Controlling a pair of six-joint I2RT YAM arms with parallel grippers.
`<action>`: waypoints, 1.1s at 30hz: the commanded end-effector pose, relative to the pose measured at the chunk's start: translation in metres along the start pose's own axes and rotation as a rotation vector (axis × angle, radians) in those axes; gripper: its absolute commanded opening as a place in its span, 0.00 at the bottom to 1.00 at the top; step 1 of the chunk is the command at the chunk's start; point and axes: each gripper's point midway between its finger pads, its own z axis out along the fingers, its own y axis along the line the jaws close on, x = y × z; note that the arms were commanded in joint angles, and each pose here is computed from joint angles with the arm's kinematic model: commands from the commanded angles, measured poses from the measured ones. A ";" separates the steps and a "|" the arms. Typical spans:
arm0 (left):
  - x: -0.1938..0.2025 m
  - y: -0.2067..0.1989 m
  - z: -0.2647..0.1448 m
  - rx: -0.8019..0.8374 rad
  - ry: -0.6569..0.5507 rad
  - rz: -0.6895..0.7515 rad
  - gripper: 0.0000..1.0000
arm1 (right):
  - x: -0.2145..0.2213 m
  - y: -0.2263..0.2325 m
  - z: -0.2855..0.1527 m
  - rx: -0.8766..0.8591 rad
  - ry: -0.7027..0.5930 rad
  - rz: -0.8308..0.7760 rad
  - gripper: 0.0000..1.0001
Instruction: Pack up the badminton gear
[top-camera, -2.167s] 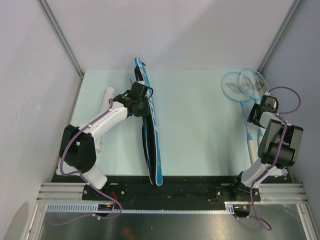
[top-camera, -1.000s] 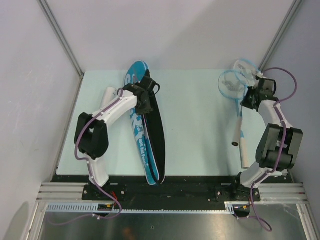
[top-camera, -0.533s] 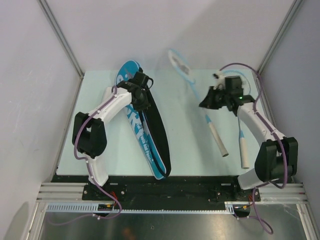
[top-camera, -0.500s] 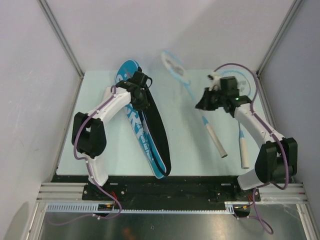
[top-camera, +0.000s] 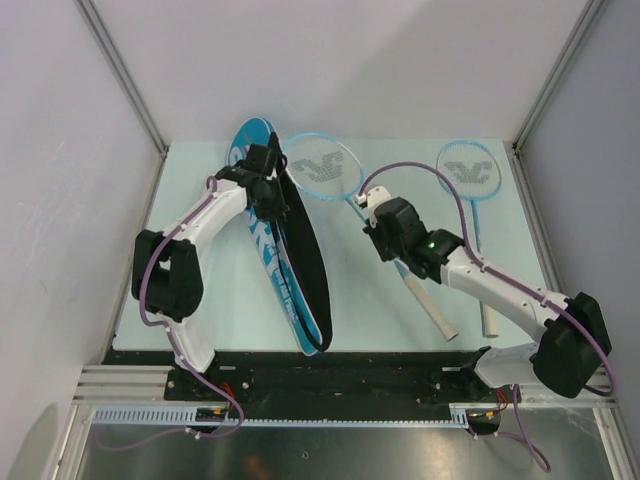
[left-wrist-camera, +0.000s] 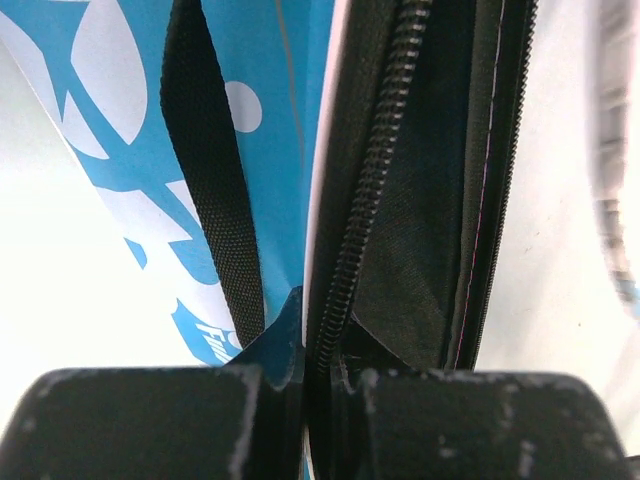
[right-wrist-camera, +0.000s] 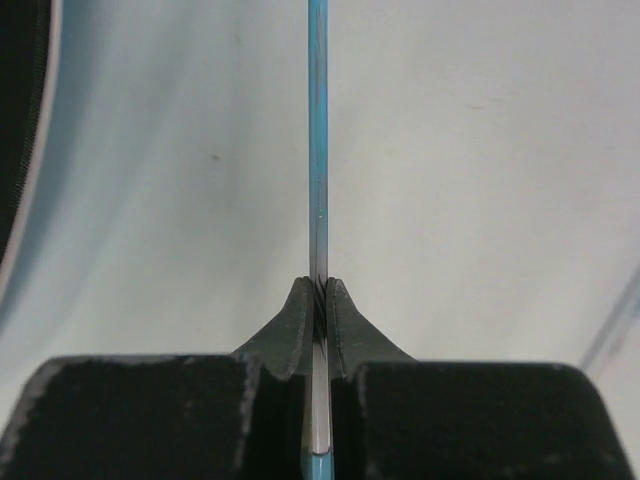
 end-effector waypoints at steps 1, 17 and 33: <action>-0.024 -0.014 -0.023 0.099 -0.093 0.007 0.00 | -0.012 -0.032 -0.027 0.297 -0.065 -0.178 0.00; -0.027 -0.024 -0.028 0.165 -0.097 0.019 0.00 | -0.012 0.013 -0.061 0.469 -0.098 -0.545 0.00; -0.005 -0.080 -0.056 0.477 -0.128 0.132 0.00 | -0.049 0.065 -0.040 0.309 -0.243 -0.514 0.00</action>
